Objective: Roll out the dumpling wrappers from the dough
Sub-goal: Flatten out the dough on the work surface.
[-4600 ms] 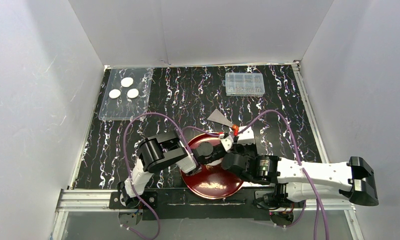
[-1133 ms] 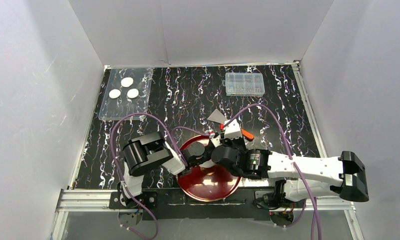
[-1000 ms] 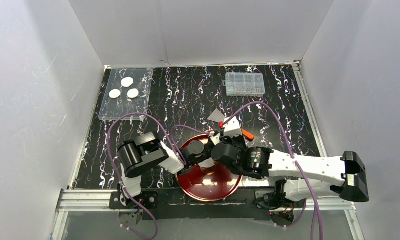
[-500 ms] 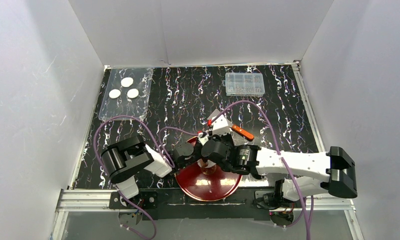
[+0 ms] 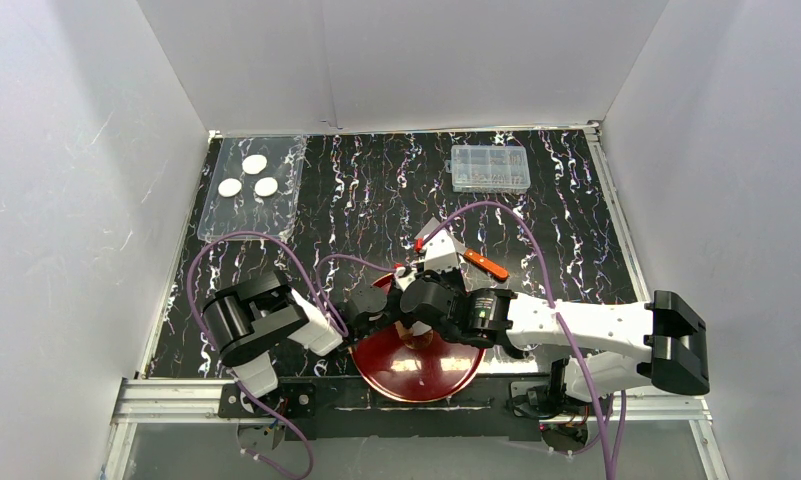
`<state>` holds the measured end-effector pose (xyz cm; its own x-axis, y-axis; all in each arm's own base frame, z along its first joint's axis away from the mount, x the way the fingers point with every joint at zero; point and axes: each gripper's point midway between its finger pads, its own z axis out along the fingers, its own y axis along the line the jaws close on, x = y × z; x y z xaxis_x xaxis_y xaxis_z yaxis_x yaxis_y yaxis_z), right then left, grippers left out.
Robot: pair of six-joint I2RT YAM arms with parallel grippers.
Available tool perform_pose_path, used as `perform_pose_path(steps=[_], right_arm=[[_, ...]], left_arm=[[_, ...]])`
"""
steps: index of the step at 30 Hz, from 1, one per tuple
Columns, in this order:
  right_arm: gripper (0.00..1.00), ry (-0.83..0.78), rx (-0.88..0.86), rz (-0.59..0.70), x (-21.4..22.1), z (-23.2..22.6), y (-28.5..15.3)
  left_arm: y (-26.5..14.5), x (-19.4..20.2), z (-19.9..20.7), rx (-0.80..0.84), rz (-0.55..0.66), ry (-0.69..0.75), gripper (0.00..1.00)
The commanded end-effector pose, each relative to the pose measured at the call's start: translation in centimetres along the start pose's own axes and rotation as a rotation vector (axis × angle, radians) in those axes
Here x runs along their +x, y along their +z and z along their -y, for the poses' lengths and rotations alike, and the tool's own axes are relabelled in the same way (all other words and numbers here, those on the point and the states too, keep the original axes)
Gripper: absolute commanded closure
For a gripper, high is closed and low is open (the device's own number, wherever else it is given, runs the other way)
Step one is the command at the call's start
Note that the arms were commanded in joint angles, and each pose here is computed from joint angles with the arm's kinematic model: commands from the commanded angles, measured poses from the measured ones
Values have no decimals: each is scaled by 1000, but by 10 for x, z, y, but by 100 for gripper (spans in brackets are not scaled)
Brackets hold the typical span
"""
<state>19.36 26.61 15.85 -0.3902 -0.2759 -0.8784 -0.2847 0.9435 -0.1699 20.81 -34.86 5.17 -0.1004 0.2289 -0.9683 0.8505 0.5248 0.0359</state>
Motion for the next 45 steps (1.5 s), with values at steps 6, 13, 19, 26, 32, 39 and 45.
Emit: perform_pose_path(steps=[6, 13, 19, 26, 32, 39, 45], right_arm=[[99, -97, -365, -17, -3, -85, -31], [99, -87, -328, -32, -1, -61, -39], [99, -86, -309, -22, 12, -55, -33], [99, -75, -321, -63, 31, -58, -30], [99, -44, -345, -107, 48, -65, -32], [99, -37, -388, -107, 48, -85, -31], [99, -52, -387, -119, 47, -88, -30]], left_arm=[[35, -47, 17, 77, 52, 247, 100], [64, -69, 44, 179, 107, 167, 100], [76, -62, 51, 178, 102, 166, 100], [81, -38, 51, 177, 39, 149, 100], [73, -12, 42, 130, -45, 129, 100], [55, 8, 23, 30, -113, 85, 100], [36, 13, 18, 20, -105, 81, 100]])
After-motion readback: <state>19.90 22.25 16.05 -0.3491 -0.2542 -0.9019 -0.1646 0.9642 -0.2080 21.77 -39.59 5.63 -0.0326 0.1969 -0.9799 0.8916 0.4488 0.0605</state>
